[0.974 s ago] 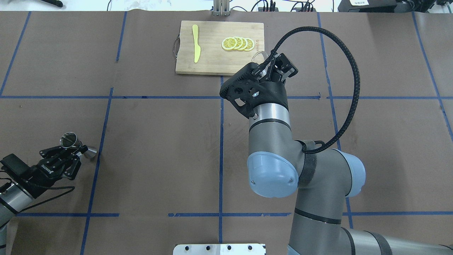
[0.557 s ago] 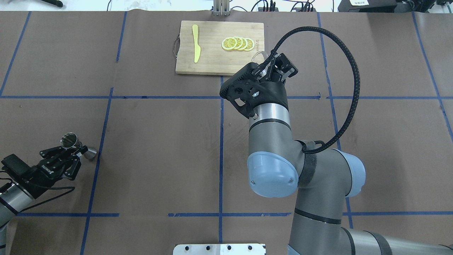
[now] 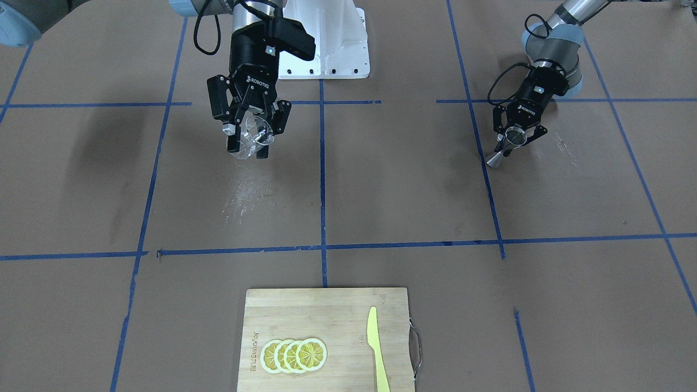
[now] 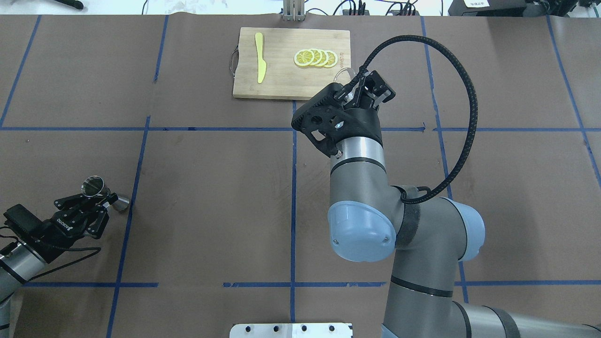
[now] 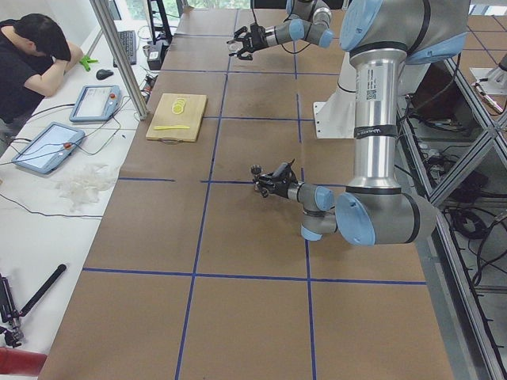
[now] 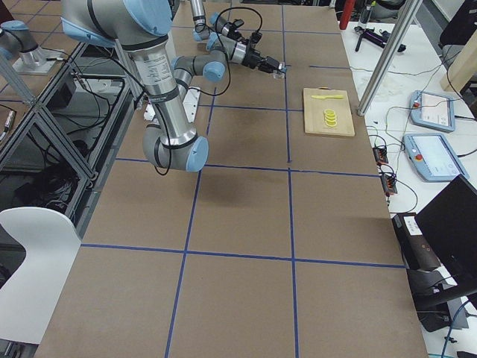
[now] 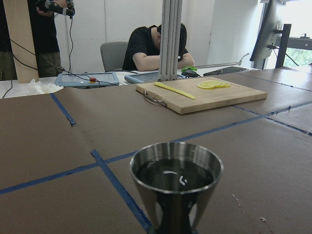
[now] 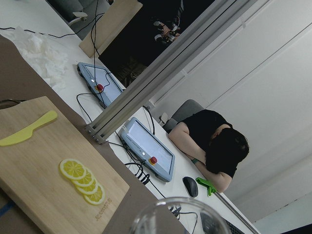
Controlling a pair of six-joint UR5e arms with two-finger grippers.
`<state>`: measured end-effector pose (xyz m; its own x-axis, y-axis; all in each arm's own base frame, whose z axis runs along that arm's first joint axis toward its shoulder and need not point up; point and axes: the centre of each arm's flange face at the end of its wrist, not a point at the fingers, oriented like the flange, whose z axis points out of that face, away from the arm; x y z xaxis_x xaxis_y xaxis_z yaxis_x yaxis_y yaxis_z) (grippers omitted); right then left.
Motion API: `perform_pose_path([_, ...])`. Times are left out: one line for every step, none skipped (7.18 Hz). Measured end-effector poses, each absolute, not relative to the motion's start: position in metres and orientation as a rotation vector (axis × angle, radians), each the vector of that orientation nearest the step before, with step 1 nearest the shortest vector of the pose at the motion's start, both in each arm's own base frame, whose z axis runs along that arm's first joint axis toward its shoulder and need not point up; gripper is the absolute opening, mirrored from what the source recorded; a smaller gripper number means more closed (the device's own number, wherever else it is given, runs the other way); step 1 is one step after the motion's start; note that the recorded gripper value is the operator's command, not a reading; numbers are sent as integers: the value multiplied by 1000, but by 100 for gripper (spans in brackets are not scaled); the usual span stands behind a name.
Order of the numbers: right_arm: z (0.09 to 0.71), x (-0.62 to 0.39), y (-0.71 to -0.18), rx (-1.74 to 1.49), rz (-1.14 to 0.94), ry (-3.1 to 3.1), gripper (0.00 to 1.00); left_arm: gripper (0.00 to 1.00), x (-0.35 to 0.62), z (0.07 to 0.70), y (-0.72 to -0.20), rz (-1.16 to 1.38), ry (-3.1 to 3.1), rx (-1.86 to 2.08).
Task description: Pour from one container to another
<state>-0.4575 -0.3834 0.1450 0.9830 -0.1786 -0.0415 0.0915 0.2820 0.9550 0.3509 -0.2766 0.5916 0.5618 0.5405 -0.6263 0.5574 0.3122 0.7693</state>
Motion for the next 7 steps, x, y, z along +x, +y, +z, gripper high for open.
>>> perform_pose_path([145,-457,-383,1273,-181,-79,0,0,351,592,-277,-14,1058,1326])
perform_pose_path([145,-457,-383,1273,-181,-79,0,0,351,592,-277,-13,1057,1326])
perform_pose_path([145,-457,-383,1273,-181,-79,0,0,351,592,-277,-13,1056,1326])
perform_pose_path([145,-458,-383,1272,-181,-79,0,0,351,593,-277,-12,1056,1326])
perform_pose_path([145,-458,-383,1272,-181,-78,0,0,351,593,-277,-12,1055,1326])
perform_pose_path([145,-458,-383,1272,-181,-78,0,1,351,593,-277,-12,1055,1326])
perform_pose_path([145,-458,-383,1272,-181,-78,0,2,351,593,-277,-12,1055,1326])
